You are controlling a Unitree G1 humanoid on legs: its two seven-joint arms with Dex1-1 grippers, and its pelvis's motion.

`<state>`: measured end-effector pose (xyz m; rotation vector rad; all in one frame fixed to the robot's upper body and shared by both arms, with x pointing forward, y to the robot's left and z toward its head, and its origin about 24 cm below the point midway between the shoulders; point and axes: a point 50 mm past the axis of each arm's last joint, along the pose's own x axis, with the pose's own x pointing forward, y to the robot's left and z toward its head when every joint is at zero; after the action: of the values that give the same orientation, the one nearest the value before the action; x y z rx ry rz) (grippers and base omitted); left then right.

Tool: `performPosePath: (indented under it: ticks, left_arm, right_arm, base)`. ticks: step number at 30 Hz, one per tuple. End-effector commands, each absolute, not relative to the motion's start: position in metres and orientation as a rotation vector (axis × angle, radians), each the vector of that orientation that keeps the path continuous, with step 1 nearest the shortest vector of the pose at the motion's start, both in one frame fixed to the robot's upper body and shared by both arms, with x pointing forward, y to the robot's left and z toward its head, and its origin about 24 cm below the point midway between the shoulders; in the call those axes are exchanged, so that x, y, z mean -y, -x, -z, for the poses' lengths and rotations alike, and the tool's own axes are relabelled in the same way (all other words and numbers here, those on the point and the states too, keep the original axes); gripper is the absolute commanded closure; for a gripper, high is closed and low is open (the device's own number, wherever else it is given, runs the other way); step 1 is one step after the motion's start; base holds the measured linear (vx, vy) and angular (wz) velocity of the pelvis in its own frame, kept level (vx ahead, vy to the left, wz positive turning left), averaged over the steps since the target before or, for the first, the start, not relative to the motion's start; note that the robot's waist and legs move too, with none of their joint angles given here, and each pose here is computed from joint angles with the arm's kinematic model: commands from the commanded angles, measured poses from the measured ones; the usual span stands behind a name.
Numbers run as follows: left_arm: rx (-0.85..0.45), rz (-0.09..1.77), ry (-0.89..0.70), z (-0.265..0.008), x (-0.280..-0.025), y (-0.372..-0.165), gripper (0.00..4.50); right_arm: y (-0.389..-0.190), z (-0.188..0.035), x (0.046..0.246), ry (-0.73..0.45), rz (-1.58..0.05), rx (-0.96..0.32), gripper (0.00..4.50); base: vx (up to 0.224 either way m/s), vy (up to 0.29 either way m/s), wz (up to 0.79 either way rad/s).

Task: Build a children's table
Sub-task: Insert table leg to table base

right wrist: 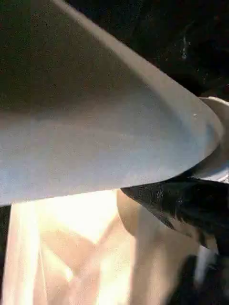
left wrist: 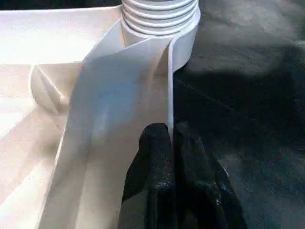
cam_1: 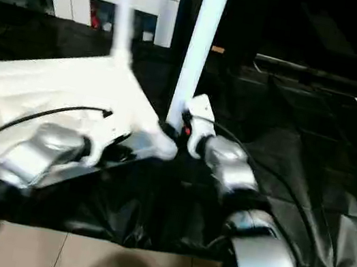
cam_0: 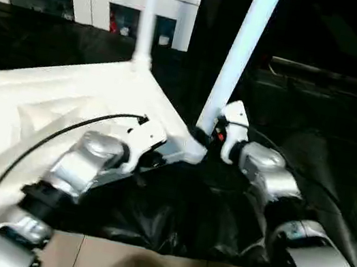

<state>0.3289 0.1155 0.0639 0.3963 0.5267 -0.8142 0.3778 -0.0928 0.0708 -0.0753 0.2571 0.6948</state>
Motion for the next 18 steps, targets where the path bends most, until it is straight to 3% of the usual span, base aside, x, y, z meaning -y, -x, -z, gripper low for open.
performPosePath:
  ticks: [1,5,11,18]
  left_arm:
    - [-0.36,0.747,-0.403,-0.104,-0.102,-0.344,4.5]
    - [-0.343,0.759,-0.375,-0.104,-0.082,-0.341,4.5]
    - [-0.335,0.774,-0.4,-0.102,-0.081,-0.339,4.5]
    - [-0.294,0.917,-0.453,-0.103,-0.088,-0.328,4.5]
  right_arm:
    - [-0.365,-0.032,0.097,0.043,-0.615,-0.467,2.64]
    - [-0.366,-0.031,0.088,-0.03,-0.561,-0.5,2.64]
    - [-0.365,-0.028,0.087,-0.035,-0.564,-0.52,2.64]
    - [-0.36,-0.03,0.091,-0.024,-0.769,-0.528,2.64]
  base:
    - [0.0,0.0,0.0]
    - [0.0,0.0,0.0]
    - [0.0,0.0,0.0]
    - [0.0,0.0,0.0]
